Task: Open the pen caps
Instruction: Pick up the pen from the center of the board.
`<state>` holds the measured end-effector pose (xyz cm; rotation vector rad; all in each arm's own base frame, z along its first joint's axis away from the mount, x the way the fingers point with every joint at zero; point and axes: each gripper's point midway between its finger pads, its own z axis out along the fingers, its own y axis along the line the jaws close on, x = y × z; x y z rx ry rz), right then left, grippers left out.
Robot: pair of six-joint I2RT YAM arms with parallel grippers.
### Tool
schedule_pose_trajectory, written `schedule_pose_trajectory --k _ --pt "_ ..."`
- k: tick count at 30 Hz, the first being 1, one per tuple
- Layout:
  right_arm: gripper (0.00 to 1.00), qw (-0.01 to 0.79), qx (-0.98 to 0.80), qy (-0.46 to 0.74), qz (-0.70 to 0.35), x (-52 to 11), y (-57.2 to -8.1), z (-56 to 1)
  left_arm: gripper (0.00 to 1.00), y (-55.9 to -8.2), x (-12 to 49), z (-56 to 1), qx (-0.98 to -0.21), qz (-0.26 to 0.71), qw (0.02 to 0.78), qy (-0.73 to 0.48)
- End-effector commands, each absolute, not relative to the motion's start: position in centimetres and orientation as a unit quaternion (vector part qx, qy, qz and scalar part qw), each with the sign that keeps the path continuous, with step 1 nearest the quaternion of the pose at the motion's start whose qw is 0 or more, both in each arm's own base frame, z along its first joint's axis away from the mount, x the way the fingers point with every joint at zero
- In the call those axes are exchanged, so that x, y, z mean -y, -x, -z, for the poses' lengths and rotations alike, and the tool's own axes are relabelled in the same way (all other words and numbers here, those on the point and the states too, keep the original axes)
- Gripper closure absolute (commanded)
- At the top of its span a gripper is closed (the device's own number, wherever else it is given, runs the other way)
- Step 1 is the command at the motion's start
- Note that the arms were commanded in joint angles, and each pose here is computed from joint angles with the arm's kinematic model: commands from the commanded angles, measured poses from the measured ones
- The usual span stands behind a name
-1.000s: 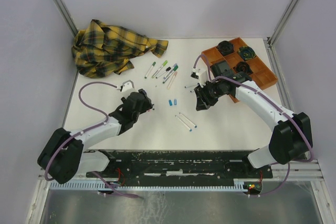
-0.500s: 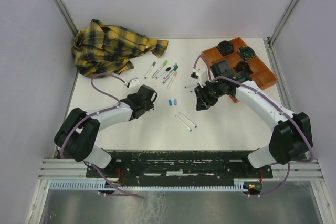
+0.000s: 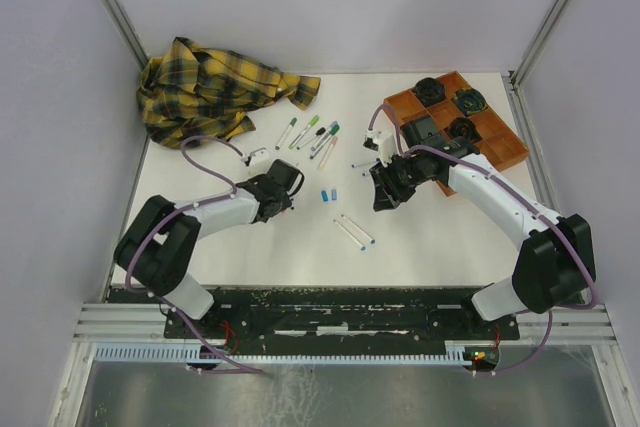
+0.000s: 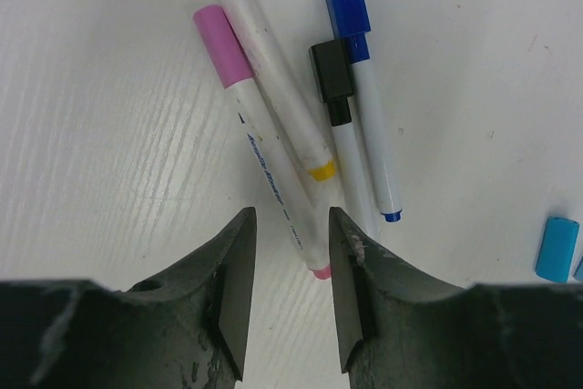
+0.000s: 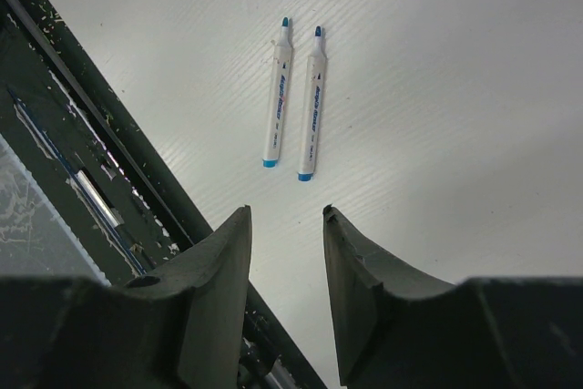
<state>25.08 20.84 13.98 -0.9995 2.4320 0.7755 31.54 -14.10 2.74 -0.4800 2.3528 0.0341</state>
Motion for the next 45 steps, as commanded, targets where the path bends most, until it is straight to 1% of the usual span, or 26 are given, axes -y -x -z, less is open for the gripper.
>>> schedule_pose_trajectory --k 1,2,3,10,13,16,19,21,23,25,26,30,35,37,39,42,45 --pt "0.55 0.231 -0.854 0.368 -0.288 -21.5 -25.9 -16.1 0.57 -32.7 13.9 -3.5 -0.904 -0.028 0.372 0.206" --pt "0.55 0.231 -0.854 0.367 -0.288 -21.5 -25.9 -16.1 0.58 -32.6 13.8 -3.4 -0.906 -0.031 0.369 0.206" --pt "0.55 0.23 -0.854 0.367 -0.288 -21.5 -25.9 -16.1 0.61 -32.5 13.8 -3.2 -0.907 -0.036 0.365 0.205" --pt "0.55 0.231 -0.854 0.367 -0.288 -21.5 -25.9 -16.1 0.65 -32.1 12.9 -2.7 -0.912 -0.08 0.346 0.205" --pt "0.55 0.232 -0.853 0.367 -0.288 -21.5 -25.9 -16.2 0.68 -31.9 12.6 -2.5 -0.913 -0.091 0.341 0.204" --pt "0.55 0.231 -0.854 0.367 -0.288 -21.5 -25.9 -16.1 0.76 -31.7 12.4 -2.3 -0.914 -0.095 0.338 0.203" --pt "0.55 0.233 -0.854 0.367 -0.287 -21.5 -25.9 -16.2 0.79 -31.5 12.1 -2.2 -0.913 -0.101 0.338 0.204" --pt "0.55 0.233 -0.853 0.367 -0.288 -21.5 -25.9 -16.2 0.84 -31.3 11.9 -2.3 -0.912 -0.104 0.339 0.206" --pt "0.55 0.233 -0.853 0.367 -0.288 -21.5 -25.9 -16.3 0.87 -31.2 11.7 -2.4 -0.911 -0.104 0.34 0.206" --pt "0.55 0.232 -0.853 0.367 -0.29 -21.5 -25.8 -16.3 0.96 -31.0 11.5 -2.8 -0.911 -0.103 0.343 0.206" --pt "0.55 0.232 -0.853 0.366 -0.292 -21.6 -25.8 -16.3 0.97 -30.9 11.5 -3.1 -0.909 -0.1 0.347 0.207" --pt "0.55 0.221 -0.848 0.365 -0.314 -22.2 -25.3 -16.2 0.97 -30.5 11.3 -4.9 -0.9 -0.082 0.371 0.213" --pt "0.55 0.22 -0.814 0.381 -0.378 -23.7 -23.8 -17.5 0.97 -30.1 12.7 -7.8 -0.888 0.003 0.411 0.205" --pt "0.55 0.225 -0.798 0.385 -0.405 -24.3 -23.1 -18.3 0.97 -29.8 14.2 -8.7 -0.881 0.067 0.431 0.182" --pt "0.55 0.237 -0.781 0.389 -0.426 -24.6 -22.7 -19.4 0.97 -29.3 16.3 -10.4 -0.866 0.154 0.452 0.146" --pt "0.55 0.258 -0.762 0.386 -0.452 -24.7 -22.4 -20.9 0.97 -28.0 19.1 -14.7 -0.809 0.291 0.5 0.104" --pt "0.54 0.288 -0.734 0.375 -0.488 -24.6 -22.2 -22.7 0.97 -26.7 21.1 -19.2 -0.738 0.397 0.541 0.065"
